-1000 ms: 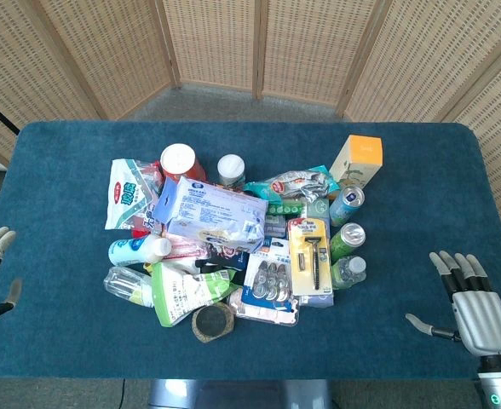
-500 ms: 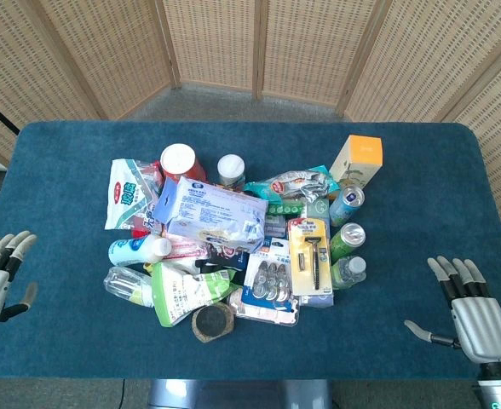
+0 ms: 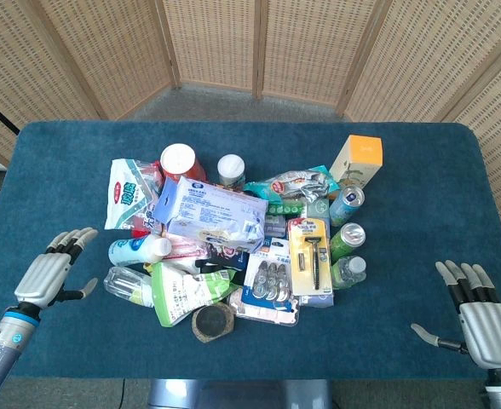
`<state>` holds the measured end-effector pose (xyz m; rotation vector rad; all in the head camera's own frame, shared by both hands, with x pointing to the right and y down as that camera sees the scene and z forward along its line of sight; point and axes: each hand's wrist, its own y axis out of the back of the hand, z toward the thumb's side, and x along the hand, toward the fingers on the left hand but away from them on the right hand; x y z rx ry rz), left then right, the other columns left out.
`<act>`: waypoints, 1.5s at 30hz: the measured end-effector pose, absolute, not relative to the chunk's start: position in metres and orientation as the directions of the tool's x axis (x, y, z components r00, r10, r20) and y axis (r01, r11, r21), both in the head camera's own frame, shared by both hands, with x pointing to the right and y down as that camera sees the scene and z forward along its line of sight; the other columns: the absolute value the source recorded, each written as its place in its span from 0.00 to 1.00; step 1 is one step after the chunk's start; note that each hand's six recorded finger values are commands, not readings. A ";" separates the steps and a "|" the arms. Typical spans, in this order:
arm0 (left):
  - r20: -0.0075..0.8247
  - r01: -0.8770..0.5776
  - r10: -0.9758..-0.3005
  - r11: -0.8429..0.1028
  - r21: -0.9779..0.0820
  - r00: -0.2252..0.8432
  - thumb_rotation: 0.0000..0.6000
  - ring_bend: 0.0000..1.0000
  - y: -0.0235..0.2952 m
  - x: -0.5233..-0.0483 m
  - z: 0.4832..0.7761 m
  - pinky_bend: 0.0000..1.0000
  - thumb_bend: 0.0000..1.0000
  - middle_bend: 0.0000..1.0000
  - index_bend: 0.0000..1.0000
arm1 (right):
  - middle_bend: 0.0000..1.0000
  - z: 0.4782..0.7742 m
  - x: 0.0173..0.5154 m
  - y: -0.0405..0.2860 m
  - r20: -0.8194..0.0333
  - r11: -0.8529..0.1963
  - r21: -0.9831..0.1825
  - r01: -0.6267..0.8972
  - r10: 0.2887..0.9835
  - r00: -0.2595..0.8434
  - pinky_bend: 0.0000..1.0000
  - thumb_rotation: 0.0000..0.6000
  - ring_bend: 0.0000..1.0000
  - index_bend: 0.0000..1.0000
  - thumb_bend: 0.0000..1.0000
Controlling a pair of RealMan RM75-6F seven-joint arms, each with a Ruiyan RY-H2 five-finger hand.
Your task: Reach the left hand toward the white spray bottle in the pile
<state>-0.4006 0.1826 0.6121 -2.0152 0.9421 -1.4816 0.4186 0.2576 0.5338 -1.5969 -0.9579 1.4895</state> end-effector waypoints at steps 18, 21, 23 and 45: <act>0.655 -0.326 -0.709 -0.703 -0.632 0.261 0.87 0.12 0.169 -0.351 0.654 0.00 0.37 0.06 0.00 | 0.00 0.526 0.435 0.264 -0.440 -0.440 -0.897 0.044 0.898 0.004 0.03 0.36 0.00 0.00 0.08; 0.658 -0.345 -0.700 -0.712 -0.611 0.277 0.86 0.16 0.166 -0.342 0.662 0.00 0.36 0.09 0.00 | 0.00 0.523 0.437 0.266 -0.438 -0.438 -0.898 0.050 0.899 -0.004 0.03 0.36 0.00 0.00 0.08; 0.662 -0.348 -0.692 -0.719 -0.601 0.288 0.87 0.22 0.165 -0.336 0.668 0.01 0.37 0.12 0.02 | 0.00 0.522 0.438 0.268 -0.438 -0.437 -0.898 0.052 0.899 -0.008 0.03 0.36 0.00 0.00 0.08; 0.570 -0.488 -0.799 -0.582 -0.651 0.193 1.00 0.80 0.134 -0.345 0.657 0.59 0.64 0.63 0.50 | 0.00 0.521 0.428 0.261 -0.427 -0.426 -0.898 0.107 0.904 0.022 0.03 0.36 0.00 0.00 0.08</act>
